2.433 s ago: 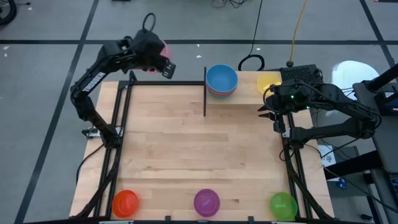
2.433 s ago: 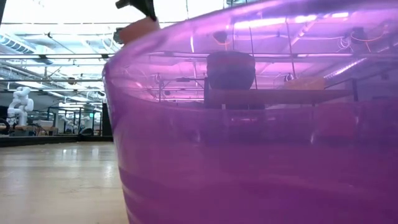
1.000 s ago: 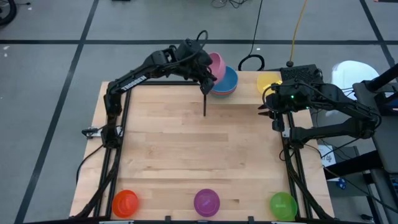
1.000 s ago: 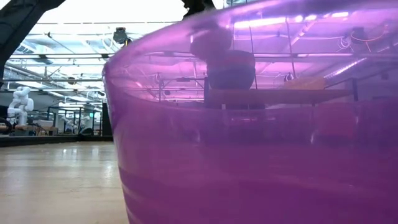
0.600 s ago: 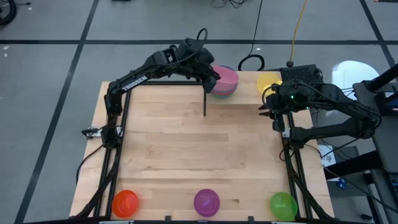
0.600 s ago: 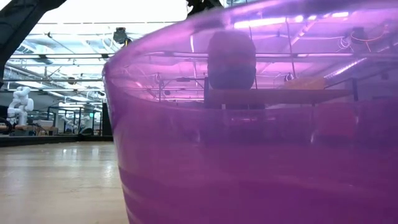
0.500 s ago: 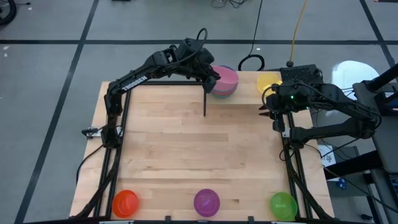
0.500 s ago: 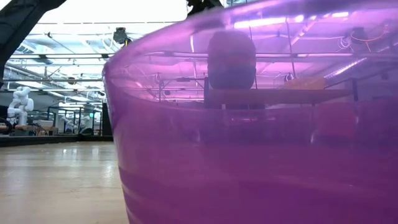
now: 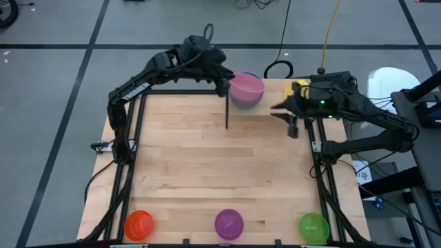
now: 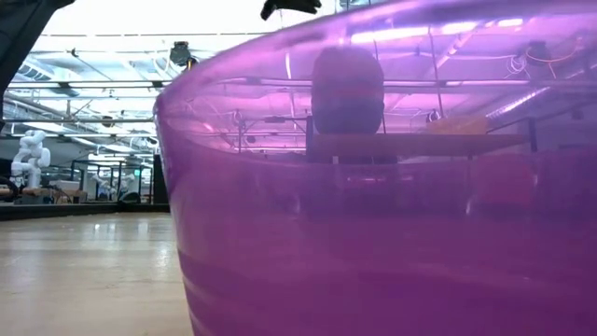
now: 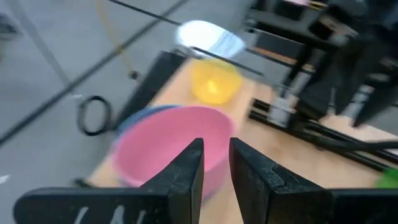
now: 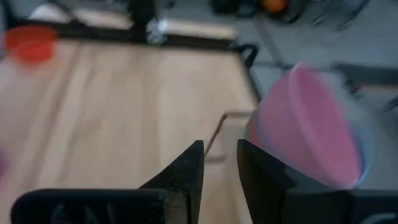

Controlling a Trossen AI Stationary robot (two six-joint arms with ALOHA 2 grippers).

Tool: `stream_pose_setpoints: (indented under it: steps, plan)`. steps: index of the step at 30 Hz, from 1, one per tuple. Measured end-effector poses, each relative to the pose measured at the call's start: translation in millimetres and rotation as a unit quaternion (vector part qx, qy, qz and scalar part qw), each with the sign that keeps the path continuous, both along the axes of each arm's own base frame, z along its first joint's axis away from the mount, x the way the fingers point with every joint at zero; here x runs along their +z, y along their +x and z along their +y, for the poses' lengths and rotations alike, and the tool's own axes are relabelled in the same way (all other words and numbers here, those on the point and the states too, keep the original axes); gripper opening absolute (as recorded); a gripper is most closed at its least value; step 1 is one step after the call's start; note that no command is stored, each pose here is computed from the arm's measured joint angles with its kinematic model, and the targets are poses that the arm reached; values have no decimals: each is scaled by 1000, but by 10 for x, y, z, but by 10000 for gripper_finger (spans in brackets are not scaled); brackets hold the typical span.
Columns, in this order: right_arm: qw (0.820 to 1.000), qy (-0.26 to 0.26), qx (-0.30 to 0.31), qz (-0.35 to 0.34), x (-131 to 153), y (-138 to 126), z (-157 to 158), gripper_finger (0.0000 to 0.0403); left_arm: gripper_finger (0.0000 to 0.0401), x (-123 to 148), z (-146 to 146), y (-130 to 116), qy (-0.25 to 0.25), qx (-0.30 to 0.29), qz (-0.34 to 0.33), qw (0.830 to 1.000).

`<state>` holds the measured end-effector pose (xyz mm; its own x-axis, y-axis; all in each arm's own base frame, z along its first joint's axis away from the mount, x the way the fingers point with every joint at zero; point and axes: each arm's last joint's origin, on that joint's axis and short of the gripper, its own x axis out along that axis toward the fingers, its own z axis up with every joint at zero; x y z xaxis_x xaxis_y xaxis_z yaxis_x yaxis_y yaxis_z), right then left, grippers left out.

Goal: Place and stack bowls onto a shelf
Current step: Adjust the pink bowl on top of the blue bowl on the shelf

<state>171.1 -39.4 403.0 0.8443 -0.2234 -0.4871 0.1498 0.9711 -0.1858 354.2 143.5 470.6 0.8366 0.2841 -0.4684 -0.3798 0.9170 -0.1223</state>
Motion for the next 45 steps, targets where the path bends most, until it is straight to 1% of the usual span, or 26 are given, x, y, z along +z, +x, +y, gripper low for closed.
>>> stream_pose_setpoints:
  steps: [2, 5, 8, 11, 13, 18, 21, 23, 25, 28, 30, 36, 39, 41, 45]
  plan:
    - [1000, -14, -16, -13, -69, 132, -49, 89, 81, 71, 11, -105, 12, 26, 0, 1000]
    - [998, -43, -42, -9, -252, 299, -141, 89, 81, 200, 17, -295, 26, 56, -6, 998]
    - [993, -90, -79, -17, -415, 430, -220, 89, 81, 279, 14, -446, 31, 75, -4, 997]
    - [983, -148, -100, -35, -459, 484, -253, 89, 81, 320, 1, -553, 33, 90, 3, 995]
    - [981, -160, -103, -48, -440, 486, -252, 89, 81, 349, -18, -624, 32, 99, 6, 995]
    - [979, -165, -107, -46, -438, 475, -285, 89, 81, 357, -51, -708, 20, 106, 18, 994]
    - [980, -154, -123, -42, -471, 497, -348, 89, 81, 345, -59, -713, 17, 105, 26, 994]
    - [980, -150, -129, -25, -524, 520, -406, 89, 81, 345, -62, -722, 17, 105, 27, 994]
    - [983, -139, -114, -21, -570, 566, -459, 89, 81, 341, -61, -722, 16, 106, 29, 994]
    - [991, -100, -80, -22, -646, 630, -532, 89, 81, 337, -64, -721, 15, 105, 30, 994]
    - [994, -83, -73, -14, -703, 674, -555, 89, 81, 336, -64, -722, 12, 107, 30, 994]
    - [995, -77, -71, 2, -753, 692, -560, 89, 81, 300, -73, -742, -2, 110, 48, 993]
    - [994, -81, -71, -11, -697, 650, -536, 89, 81, 284, -78, -751, -5, 110, 56, 992]
    - [993, -83, -71, -47, -590, 603, -489, 89, 81, 272, -81, -759, -8, 110, 64, 992]
    - [991, -93, -65, -73, -462, 475, -409, 89, 81, 260, -84, -766, -10, 110, 71, 991]
